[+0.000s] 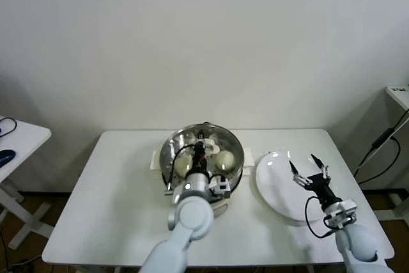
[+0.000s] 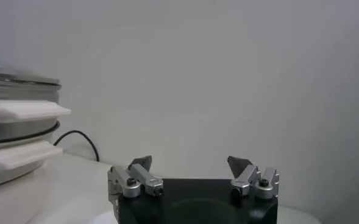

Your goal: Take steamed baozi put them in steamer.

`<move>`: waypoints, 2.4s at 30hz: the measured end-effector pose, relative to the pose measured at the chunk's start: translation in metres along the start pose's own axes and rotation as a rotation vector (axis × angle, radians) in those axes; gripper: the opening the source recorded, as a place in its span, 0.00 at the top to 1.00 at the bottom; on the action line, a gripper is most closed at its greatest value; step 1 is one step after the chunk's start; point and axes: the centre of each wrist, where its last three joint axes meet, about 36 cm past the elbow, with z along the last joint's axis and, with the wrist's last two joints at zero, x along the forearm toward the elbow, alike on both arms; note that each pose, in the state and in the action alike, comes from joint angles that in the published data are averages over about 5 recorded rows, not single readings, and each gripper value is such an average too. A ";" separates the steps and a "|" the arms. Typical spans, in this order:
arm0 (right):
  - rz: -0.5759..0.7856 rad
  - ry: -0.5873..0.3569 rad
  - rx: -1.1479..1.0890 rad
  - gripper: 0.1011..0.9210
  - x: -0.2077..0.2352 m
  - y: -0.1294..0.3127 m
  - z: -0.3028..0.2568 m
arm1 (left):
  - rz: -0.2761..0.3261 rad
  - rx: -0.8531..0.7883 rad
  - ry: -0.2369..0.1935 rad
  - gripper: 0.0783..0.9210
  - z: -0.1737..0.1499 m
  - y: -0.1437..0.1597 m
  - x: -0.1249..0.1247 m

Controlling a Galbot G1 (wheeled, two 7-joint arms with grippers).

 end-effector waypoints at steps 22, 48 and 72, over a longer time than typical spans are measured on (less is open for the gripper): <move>-0.005 -0.001 0.012 0.12 -0.001 0.002 0.000 | 0.008 -0.006 -0.003 0.90 0.003 -0.005 -0.005; -0.015 0.000 0.014 0.12 -0.004 0.003 0.003 | -0.013 -0.004 -0.015 0.61 0.011 -0.002 0.001; -0.017 0.004 0.022 0.12 -0.009 0.002 0.009 | -0.019 0.014 -0.053 0.12 0.023 0.007 0.022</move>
